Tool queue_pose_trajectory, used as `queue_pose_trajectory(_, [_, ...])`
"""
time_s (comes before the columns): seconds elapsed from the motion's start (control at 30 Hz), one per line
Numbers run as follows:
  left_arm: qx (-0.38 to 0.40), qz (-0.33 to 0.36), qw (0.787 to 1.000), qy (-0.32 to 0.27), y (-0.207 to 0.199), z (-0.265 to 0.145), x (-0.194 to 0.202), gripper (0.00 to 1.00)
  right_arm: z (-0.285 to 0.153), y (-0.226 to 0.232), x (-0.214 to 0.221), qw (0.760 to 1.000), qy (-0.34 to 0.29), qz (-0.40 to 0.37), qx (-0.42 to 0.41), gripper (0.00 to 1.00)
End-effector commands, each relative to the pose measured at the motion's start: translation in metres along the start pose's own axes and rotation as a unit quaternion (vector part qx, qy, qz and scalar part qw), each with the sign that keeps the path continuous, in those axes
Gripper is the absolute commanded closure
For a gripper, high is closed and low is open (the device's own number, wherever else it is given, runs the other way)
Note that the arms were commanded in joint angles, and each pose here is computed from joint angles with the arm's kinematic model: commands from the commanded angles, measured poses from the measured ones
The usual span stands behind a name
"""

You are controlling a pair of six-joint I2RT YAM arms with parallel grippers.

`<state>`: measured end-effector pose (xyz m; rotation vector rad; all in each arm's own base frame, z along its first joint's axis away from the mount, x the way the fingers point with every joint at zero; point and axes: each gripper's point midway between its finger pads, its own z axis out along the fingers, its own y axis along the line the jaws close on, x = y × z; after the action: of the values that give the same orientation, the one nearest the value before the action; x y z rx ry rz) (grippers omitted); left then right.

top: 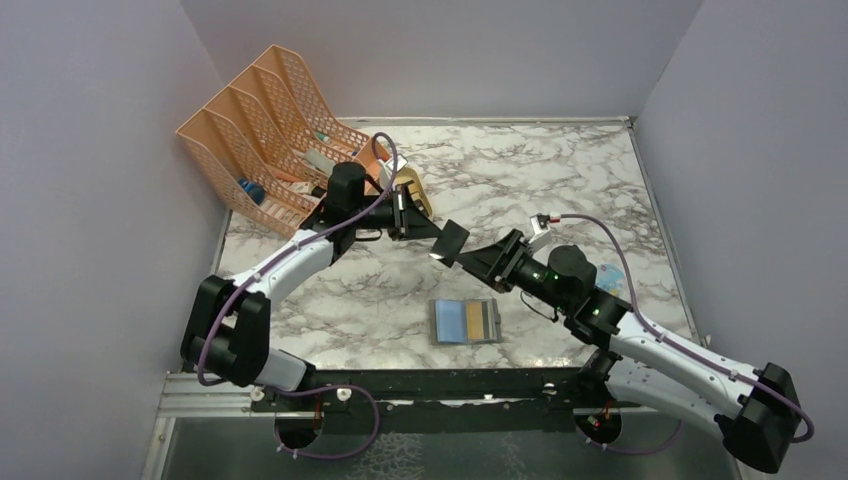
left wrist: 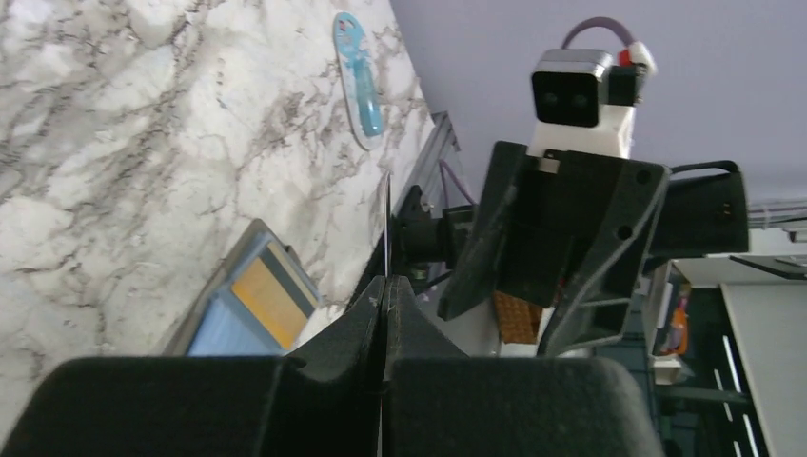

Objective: Put the credit cards into the card holder
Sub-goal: Pick up the credit card from the storage box.

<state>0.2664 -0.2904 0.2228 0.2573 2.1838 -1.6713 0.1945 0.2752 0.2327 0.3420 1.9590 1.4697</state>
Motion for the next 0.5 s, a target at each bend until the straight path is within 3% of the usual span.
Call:
queue_pose_trajectory(0.0, [0.077,0.022,0.997,-0.008,-0.049,-0.015,-0.001,1.00,0.005,0.009,-0.013,0.997,-0.039,0.062,-0.017,0.44])
queue_pose_trajectory(0.13, [0.078,0.009,0.997,-0.007,-0.051,-0.020,0.007,1.00,0.007,0.003,-0.019,0.997,-0.055,0.060,-0.001,0.44])
queue_pose_trajectory(0.47, [0.082,-0.019,0.996,-0.006,-0.050,-0.023,0.019,1.00,0.013,0.023,-0.018,0.997,-0.044,0.050,-0.046,0.56])
